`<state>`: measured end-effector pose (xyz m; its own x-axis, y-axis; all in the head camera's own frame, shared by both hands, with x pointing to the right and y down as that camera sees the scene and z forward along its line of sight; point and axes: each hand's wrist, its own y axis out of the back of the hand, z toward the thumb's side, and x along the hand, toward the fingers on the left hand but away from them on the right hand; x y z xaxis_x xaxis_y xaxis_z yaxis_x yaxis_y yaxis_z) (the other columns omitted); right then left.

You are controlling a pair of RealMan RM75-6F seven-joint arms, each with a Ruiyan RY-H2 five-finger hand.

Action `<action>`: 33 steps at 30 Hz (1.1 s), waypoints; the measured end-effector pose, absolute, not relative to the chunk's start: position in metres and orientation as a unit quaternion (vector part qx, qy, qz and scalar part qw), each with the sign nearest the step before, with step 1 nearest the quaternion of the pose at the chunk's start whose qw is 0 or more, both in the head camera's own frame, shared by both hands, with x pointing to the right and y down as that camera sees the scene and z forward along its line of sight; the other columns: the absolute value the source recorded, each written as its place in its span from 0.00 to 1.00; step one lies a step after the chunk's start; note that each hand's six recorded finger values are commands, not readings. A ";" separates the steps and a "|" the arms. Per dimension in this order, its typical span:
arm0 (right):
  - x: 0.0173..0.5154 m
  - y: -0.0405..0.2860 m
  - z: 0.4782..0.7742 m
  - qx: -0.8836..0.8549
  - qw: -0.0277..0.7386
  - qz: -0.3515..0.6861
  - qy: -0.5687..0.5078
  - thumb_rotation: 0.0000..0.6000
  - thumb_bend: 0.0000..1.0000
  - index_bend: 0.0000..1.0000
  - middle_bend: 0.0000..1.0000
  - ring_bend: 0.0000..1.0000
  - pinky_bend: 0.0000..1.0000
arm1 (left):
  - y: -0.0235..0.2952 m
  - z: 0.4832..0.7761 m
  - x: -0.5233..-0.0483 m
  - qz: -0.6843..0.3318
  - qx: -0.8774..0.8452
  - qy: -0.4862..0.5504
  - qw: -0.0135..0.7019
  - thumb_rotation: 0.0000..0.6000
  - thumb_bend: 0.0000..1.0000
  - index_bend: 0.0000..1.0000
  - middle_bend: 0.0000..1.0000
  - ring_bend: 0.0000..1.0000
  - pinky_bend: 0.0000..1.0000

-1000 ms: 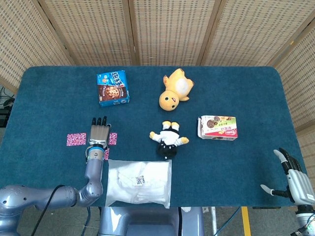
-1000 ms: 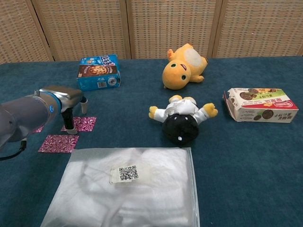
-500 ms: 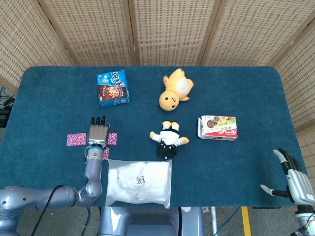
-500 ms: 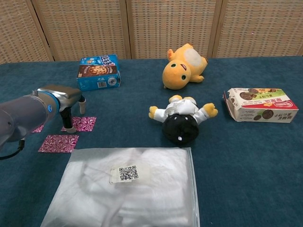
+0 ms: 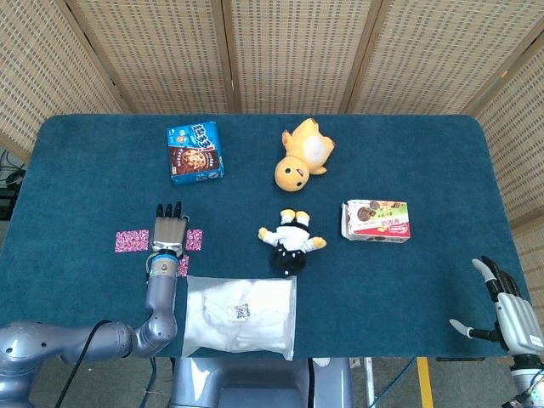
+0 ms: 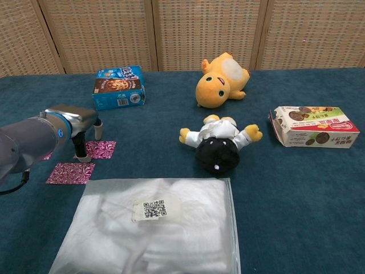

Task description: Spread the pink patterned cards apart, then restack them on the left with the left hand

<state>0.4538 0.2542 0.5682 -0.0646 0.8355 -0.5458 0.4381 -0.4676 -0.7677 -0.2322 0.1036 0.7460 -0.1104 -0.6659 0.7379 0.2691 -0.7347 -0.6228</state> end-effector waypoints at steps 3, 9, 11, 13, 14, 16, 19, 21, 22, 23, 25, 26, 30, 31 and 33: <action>0.454 0.254 0.568 -0.659 0.181 0.547 -0.482 1.00 0.10 0.04 0.00 0.00 0.00 | 0.104 0.747 -0.232 -0.726 -0.584 0.169 0.322 1.00 0.27 0.33 0.00 0.00 0.00; 0.453 0.255 0.569 -0.660 0.182 0.547 -0.482 1.00 0.10 0.04 0.00 0.00 0.00 | 0.106 0.748 -0.231 -0.726 -0.584 0.166 0.323 1.00 0.27 0.34 0.00 0.00 0.00; 0.453 0.254 0.568 -0.660 0.182 0.547 -0.482 1.00 0.10 0.04 0.00 0.00 0.00 | 0.106 0.749 -0.231 -0.727 -0.583 0.166 0.322 1.00 0.27 0.34 0.00 0.00 0.00; 0.454 0.254 0.568 -0.659 0.181 0.547 -0.482 1.00 0.10 0.04 0.00 0.00 0.00 | 0.107 0.749 -0.232 -0.728 -0.583 0.166 0.321 1.00 0.28 0.34 0.00 0.00 0.00; 0.454 0.254 0.568 -0.659 0.181 0.547 -0.483 1.00 0.10 0.04 0.00 0.00 0.00 | 0.107 0.750 -0.233 -0.728 -0.583 0.165 0.320 1.00 0.28 0.34 0.00 0.00 0.00; 0.454 0.254 0.568 -0.659 0.181 0.547 -0.483 1.00 0.10 0.04 0.00 0.00 0.00 | 0.108 0.750 -0.233 -0.729 -0.583 0.165 0.319 1.00 0.28 0.36 0.00 0.00 0.00; 0.454 0.254 0.568 -0.659 0.181 0.547 -0.483 1.00 0.11 0.04 0.00 0.00 0.00 | 0.110 0.751 -0.234 -0.729 -0.584 0.163 0.318 1.00 0.29 0.39 0.00 0.00 0.00; 0.454 0.254 0.568 -0.659 0.181 0.547 -0.483 1.00 0.11 0.04 0.00 0.00 0.00 | 0.110 0.751 -0.234 -0.729 -0.584 0.163 0.318 1.00 0.29 0.41 0.00 0.00 0.00; 0.454 0.254 0.568 -0.659 0.181 0.547 -0.483 1.00 0.11 0.04 0.00 0.00 0.00 | 0.110 0.751 -0.234 -0.728 -0.584 0.164 0.318 1.00 0.29 0.42 0.00 0.00 0.00; 0.454 0.254 0.568 -0.659 0.181 0.547 -0.483 1.00 0.11 0.04 0.00 0.00 0.00 | 0.110 0.751 -0.234 -0.728 -0.585 0.164 0.318 1.00 0.29 0.43 0.00 0.00 0.00; 0.453 0.254 0.568 -0.659 0.182 0.547 -0.483 1.00 0.11 0.04 0.00 0.00 0.00 | 0.111 0.751 -0.235 -0.728 -0.585 0.163 0.318 1.00 0.29 0.44 0.00 0.00 0.00; 0.453 0.254 0.568 -0.659 0.182 0.547 -0.483 1.00 0.11 0.04 0.00 0.00 0.00 | 0.111 0.751 -0.235 -0.729 -0.584 0.162 0.319 1.00 0.30 0.45 0.00 0.00 0.00; 0.454 0.254 0.567 -0.659 0.181 0.547 -0.484 1.00 0.10 0.04 0.00 0.00 0.00 | 0.111 0.750 -0.235 -0.728 -0.585 0.162 0.319 1.00 0.30 0.49 0.00 0.00 0.00; 0.454 0.254 0.567 -0.659 0.181 0.547 -0.484 1.00 0.10 0.04 0.00 0.00 0.00 | 0.111 0.750 -0.235 -0.728 -0.585 0.162 0.319 1.00 0.30 0.49 0.00 0.00 0.00; 0.454 0.254 0.567 -0.659 0.181 0.546 -0.484 1.00 0.11 0.04 0.00 0.00 0.00 | 0.111 0.750 -0.234 -0.727 -0.585 0.162 0.319 1.00 0.30 0.51 0.00 0.00 0.00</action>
